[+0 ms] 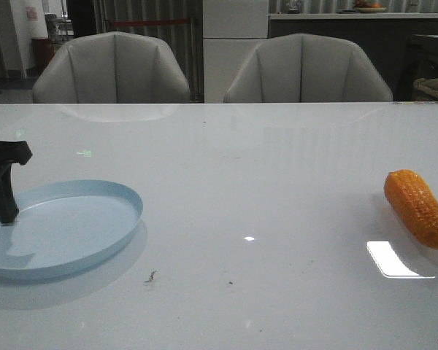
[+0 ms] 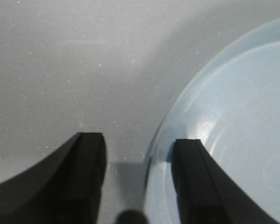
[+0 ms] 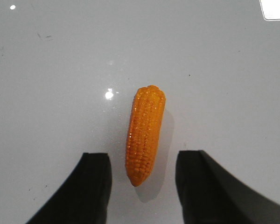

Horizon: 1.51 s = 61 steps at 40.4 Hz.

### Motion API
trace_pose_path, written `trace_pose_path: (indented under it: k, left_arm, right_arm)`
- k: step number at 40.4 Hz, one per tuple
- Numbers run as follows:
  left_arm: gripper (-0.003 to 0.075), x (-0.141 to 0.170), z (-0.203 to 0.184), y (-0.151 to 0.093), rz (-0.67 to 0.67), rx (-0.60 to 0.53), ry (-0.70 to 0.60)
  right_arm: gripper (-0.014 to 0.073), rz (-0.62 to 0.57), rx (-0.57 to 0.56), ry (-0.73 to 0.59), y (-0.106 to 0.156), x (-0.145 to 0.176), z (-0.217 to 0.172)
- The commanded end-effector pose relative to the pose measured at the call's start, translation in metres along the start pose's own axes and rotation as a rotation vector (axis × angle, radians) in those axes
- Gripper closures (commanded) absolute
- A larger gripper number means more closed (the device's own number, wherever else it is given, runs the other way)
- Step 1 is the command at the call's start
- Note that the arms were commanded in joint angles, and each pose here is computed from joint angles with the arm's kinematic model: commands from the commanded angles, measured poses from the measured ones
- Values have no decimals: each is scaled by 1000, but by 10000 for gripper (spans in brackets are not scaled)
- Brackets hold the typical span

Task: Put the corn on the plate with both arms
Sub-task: 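Grasp the rim of the light blue plate with the left gripper, then lift the plate and carry it toward the table center, lower it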

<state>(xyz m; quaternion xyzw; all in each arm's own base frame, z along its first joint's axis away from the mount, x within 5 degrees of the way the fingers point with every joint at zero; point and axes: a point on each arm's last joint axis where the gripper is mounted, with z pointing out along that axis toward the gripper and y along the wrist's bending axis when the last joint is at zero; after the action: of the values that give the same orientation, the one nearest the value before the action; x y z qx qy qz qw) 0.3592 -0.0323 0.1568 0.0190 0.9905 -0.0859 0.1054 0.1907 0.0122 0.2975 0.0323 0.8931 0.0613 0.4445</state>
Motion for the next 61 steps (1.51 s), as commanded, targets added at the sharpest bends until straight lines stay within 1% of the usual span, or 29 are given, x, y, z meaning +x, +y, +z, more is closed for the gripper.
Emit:
trace_pose_path:
  k: [1, 3, 5, 9, 15, 21, 26, 29, 34, 36, 39, 50, 55, 61]
  left_arm:
    - [566, -8, -14, -5, 0, 13, -60]
    - [640, -8, -14, -5, 0, 13, -60]
    - [609, -8, -14, -5, 1, 13, -62]
    - [627, -10, -15, -5, 2, 13, -70]
    - [626, -20, -27, -9, 2, 31, -79]
    - [626, -39, -50, -19, -16, 97, -115]
    - [626, -56, -76, -34, -44, 204, -158]
    - [626, -63, -89, -44, -51, 266, -180]
    - [626, -70, -105, -65, -11, 347, -200]
    - [627, -69, -109, -76, 4, 385, -191]
    - [626, -66, -110, -94, 40, 413, -170]
    - [626, -48, -102, -151, 183, 436, -131]
    - [626, -41, -99, -173, 257, 411, -153]
    - [625, -32, -94, -191, 342, 367, -167]
  right_arm:
    - [159, -1, -8, -107, 2, -16, -7]
    - [159, -1, -8, -107, 2, -16, -7]
    - [159, -1, -8, -107, 2, -16, -7]
    - [159, -1, -7, -100, 2, -16, -5]
    - [159, -1, -7, -99, 2, -16, -5]
    - [159, -1, -7, -99, 2, -16, -5]
    - [159, -1, -7, -99, 2, -16, -5]
    - [159, -1, -7, -99, 2, -16, -5]
    - [159, -1, -7, -99, 2, -16, -5]
    - [159, -1, -7, -99, 2, -16, -5]
    - [159, -1, -7, -99, 2, -16, -5]
    - [159, -1, -7, -99, 2, -16, -5]
    - [159, -1, -7, -99, 2, -16, -5]
    - [159, -1, -7, -99, 2, -16, -5]
